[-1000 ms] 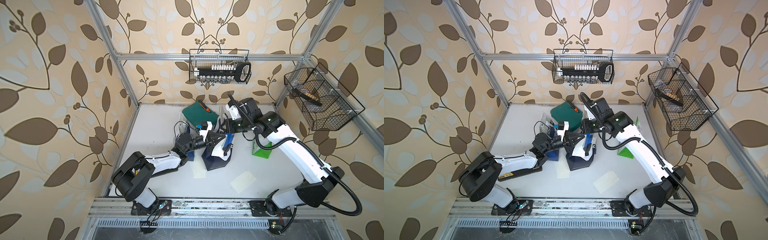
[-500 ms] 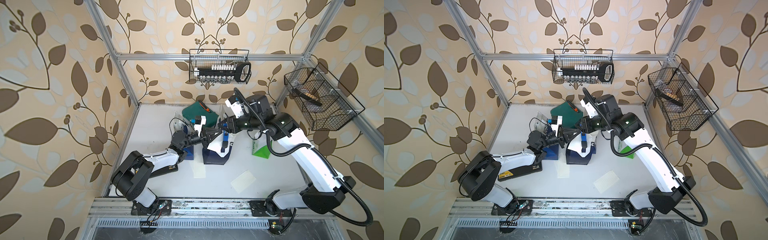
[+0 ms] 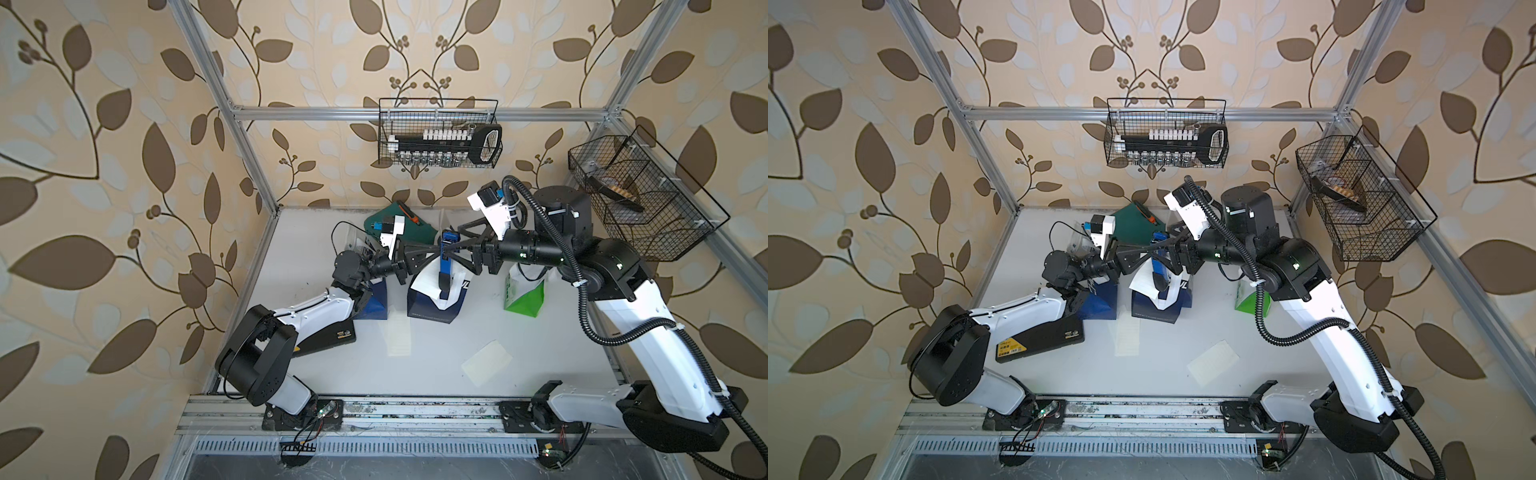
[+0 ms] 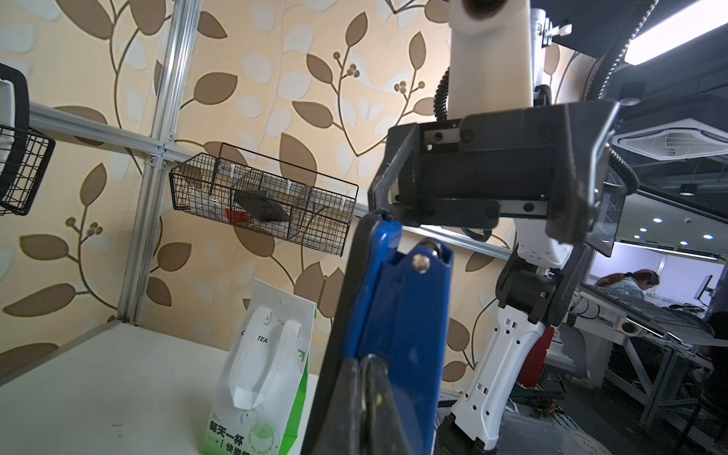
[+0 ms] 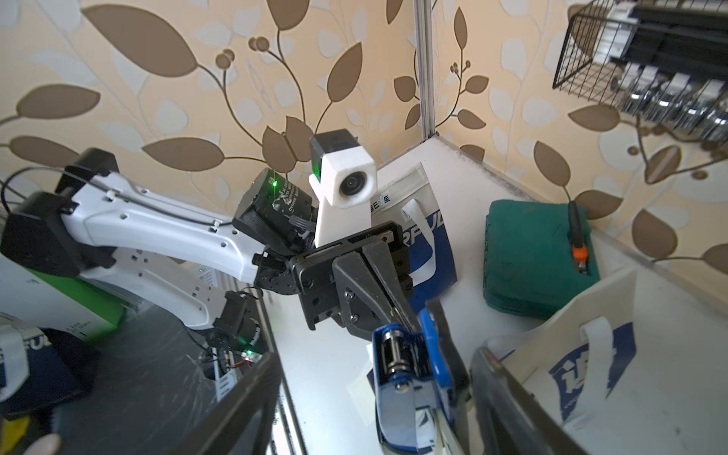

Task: Staple the receipts to the bags
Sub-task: Place the stapler in the takeout bag, then staple the receipt to the takeout bag.

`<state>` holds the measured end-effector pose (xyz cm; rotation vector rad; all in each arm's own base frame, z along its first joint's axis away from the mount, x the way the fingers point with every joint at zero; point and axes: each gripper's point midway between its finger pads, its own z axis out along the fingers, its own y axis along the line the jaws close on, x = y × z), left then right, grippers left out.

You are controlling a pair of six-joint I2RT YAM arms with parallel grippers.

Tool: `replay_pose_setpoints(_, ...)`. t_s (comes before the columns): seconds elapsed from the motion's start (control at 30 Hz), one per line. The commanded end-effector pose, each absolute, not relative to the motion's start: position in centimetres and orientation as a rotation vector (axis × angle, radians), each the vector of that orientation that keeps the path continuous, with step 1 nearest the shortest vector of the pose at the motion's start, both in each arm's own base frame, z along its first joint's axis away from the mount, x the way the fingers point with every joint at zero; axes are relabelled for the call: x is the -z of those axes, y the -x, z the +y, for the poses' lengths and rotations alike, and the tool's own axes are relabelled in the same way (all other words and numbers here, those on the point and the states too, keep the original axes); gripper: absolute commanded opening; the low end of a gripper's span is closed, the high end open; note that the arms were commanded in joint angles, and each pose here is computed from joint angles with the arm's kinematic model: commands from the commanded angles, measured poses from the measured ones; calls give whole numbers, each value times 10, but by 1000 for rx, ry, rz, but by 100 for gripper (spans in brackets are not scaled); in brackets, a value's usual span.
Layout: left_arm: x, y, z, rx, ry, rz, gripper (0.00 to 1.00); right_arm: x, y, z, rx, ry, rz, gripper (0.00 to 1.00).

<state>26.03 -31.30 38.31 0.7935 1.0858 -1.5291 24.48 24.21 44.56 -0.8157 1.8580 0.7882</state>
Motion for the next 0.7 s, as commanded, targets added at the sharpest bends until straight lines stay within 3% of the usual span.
replay_pose_setpoints(0.0, -450, -225, -290, 1489, -842, 844, 0, -446, -244, 231, -703, 881, 1801, 82)
replay_pose_setpoints(0.27, -463, -211, -283, 1484, -892, 802, 0, -416, -239, 222, -688, 977, 1799, 86)
replay_pose_setpoints(0.67, -462, -203, -286, 1518, -957, 810, 0, -402, -209, 246, -931, 1199, 1637, 85)
